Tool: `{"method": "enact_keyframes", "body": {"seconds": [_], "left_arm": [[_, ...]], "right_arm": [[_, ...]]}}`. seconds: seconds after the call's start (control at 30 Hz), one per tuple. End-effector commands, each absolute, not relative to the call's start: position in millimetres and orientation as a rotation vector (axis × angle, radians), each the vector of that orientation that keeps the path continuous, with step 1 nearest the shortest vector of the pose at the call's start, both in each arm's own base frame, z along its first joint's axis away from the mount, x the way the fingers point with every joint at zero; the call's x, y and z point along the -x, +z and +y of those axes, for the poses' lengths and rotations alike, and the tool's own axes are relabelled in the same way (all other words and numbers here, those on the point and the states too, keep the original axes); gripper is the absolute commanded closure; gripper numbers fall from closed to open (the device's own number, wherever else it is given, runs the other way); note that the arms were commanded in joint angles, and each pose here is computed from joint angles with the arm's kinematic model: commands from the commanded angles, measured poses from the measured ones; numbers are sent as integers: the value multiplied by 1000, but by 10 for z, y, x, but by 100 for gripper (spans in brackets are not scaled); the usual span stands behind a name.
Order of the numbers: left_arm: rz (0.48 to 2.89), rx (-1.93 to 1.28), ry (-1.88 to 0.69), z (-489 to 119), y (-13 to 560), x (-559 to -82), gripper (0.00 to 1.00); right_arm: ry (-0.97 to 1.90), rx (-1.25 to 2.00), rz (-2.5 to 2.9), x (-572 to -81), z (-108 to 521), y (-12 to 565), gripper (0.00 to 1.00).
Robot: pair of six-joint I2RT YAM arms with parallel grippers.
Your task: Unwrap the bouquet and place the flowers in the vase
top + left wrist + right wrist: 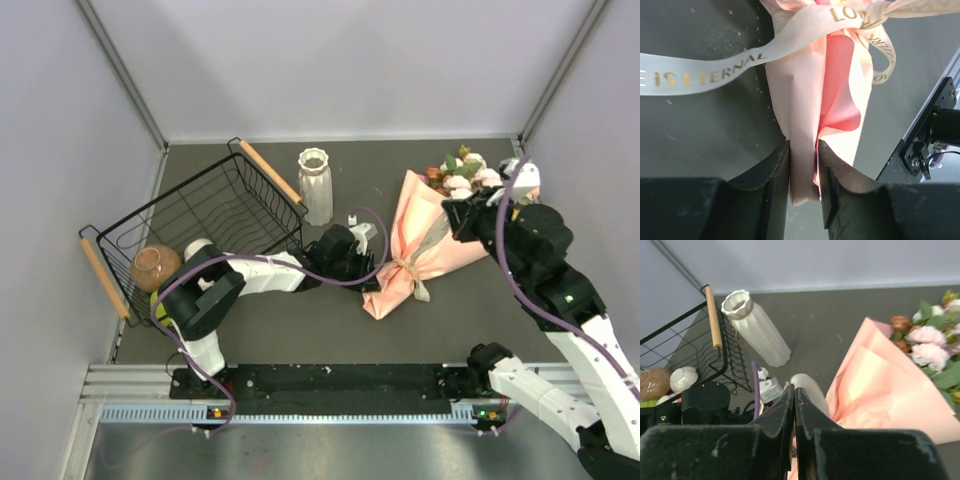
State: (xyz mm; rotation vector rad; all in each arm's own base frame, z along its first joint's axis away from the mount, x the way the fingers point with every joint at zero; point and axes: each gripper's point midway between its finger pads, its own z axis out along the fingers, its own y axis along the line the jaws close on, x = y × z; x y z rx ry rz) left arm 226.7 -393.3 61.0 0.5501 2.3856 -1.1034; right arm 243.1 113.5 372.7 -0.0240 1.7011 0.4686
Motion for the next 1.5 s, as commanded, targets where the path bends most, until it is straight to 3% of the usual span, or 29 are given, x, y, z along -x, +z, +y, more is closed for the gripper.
{"method": "enact_keyframes", "body": {"seconds": [0.0,0.2,0.37,0.47,0.5,0.53,0.73,0.9,1.1,1.3,1.4,1.47], "left_arm": [[2308,-606,-1129,-3901,968,-2221,61],[2212,-624,-1194,-3881,1396,-2154,38],[2130,-646,-1190,-3824,1670,-2145,37],[2074,-648,-1167,-3767,1849,-2162,38],[2051,-652,-1167,-3753,1925,-2161,38],[2047,-654,-1162,-3746,1962,-2164,38],[2029,-654,-1101,-3721,2037,-2257,36],[2063,-651,-1103,-3751,1965,-2265,34],[2062,-673,-1164,-3854,2009,-2234,31],[2060,-688,-1156,-3917,2012,-2290,31],[2073,-685,-1154,-3949,1969,-2316,35],[2085,-677,-1172,-3963,1967,-2298,37]], "right_arm": [[627,48,1809,-2561,1533,3298,99],[715,108,1956,-2467,1735,2763,89],[899,222,2123,-2151,1989,2232,82],[998,218,2253,-1963,2080,1852,63],[1010,220,2279,-1928,2089,1780,41],[1012,201,2334,-1883,2082,1656,32],[754,95,2275,-2084,1742,1908,7],[716,78,2245,-2214,1663,2103,6],[702,87,2218,-2178,1609,2199,12],[761,-29,2306,-1962,1587,1816,13],[620,-157,2286,-2146,1364,1762,14],[567,-216,2261,-2383,1294,1749,21]]}}
